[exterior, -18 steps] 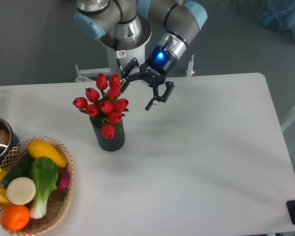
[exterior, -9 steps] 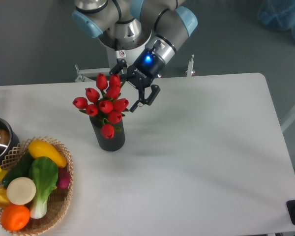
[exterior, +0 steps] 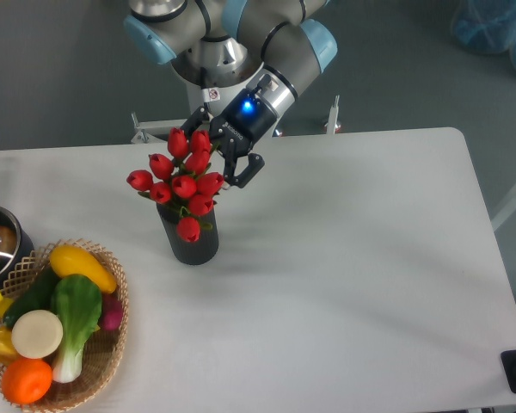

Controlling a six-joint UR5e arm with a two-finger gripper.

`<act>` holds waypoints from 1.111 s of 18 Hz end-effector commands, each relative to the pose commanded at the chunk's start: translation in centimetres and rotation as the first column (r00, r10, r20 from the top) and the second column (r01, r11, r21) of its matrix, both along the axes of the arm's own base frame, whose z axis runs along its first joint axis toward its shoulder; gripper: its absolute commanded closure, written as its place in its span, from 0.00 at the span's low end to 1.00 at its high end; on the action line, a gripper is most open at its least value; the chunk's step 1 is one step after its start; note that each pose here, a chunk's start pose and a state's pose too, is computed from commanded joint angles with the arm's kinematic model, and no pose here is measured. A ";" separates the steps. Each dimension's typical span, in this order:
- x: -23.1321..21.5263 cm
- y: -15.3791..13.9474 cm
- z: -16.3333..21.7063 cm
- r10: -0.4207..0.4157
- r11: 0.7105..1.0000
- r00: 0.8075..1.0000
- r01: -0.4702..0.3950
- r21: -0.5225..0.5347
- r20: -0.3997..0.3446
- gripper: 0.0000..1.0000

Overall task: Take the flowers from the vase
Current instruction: 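Lower the gripper around the tulip stems and close it, then lift the gripped tulips straight up out of the black vase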

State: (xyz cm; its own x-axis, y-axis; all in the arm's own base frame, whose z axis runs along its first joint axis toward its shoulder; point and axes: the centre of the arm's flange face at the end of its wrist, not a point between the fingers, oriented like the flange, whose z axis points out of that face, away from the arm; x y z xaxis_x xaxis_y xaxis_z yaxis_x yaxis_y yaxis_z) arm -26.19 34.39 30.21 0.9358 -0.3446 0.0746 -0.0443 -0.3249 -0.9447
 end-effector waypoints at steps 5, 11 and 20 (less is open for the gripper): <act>-0.3 0.1 0.2 0.002 1.000 1.000 -0.002 0.003 -0.002 0.87; -0.7 -0.2 0.7 0.016 1.000 1.000 -0.016 0.023 0.000 0.89; -1.2 -0.3 3.9 0.044 0.996 0.999 -0.046 0.082 0.023 0.89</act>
State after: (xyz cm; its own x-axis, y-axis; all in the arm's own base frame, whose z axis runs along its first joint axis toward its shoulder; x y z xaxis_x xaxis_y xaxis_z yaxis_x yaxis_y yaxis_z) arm -27.36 34.04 34.13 0.9491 -0.3076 0.0674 -0.0114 -0.2474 -0.9688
